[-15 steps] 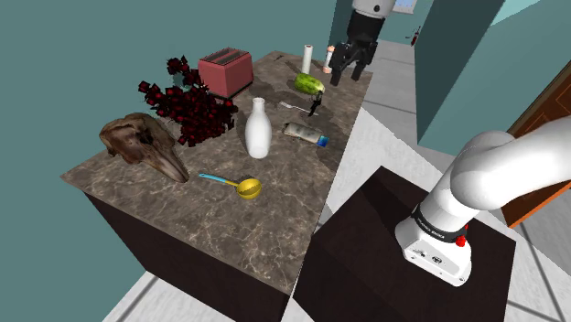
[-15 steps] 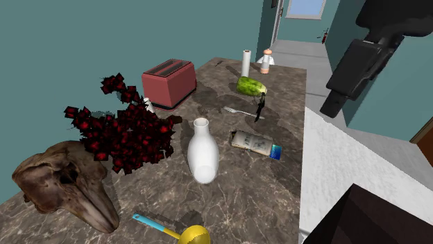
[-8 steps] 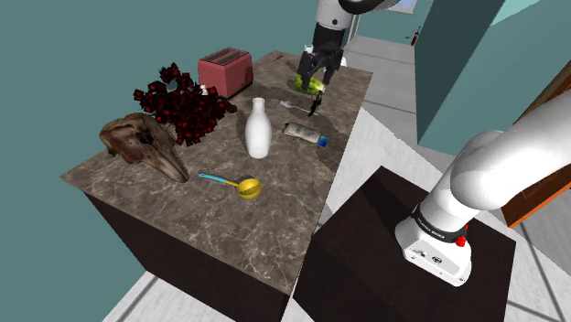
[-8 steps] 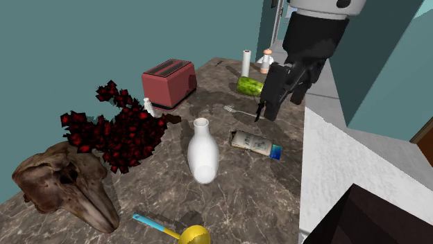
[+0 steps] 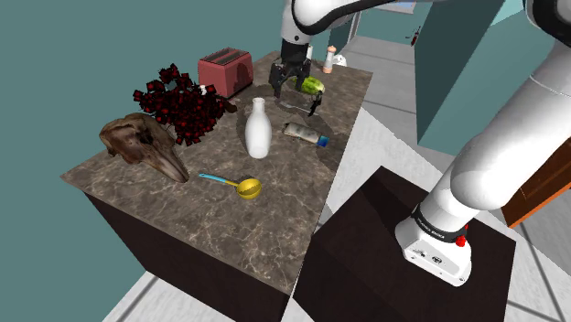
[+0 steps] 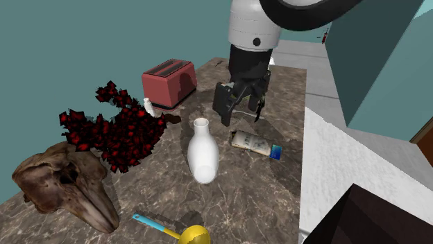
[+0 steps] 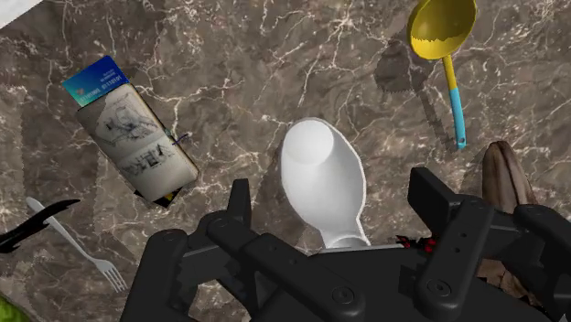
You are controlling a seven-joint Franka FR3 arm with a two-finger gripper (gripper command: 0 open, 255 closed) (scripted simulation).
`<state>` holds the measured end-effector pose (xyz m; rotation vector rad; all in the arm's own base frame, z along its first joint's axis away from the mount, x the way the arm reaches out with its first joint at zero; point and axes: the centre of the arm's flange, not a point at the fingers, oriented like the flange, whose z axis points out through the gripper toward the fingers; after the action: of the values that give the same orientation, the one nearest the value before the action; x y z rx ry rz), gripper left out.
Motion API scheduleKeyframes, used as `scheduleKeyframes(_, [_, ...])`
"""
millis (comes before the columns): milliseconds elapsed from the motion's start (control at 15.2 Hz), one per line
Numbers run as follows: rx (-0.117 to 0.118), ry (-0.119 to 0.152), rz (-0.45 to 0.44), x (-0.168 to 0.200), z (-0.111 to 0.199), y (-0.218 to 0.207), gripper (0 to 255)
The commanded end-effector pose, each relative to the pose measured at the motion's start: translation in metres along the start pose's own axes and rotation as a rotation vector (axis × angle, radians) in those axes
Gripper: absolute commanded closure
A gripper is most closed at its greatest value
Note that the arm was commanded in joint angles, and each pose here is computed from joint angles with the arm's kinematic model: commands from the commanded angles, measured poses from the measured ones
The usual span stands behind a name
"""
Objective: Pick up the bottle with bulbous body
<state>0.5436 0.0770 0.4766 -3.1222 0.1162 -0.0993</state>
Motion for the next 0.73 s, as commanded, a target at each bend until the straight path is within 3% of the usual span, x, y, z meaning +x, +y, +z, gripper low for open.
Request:
scheduleKeyframes(0, [-0.005, -0.002, -0.005, 0.027, 0.014, -0.006, 0])
scheduleKeyframes(462, [-0.022, -0.008, -0.025, 0.103, 0.062, -0.032, 0])
scheduleKeyframes(660, [-0.024, -0.009, -0.026, 0.108, 0.077, -0.034, 0])
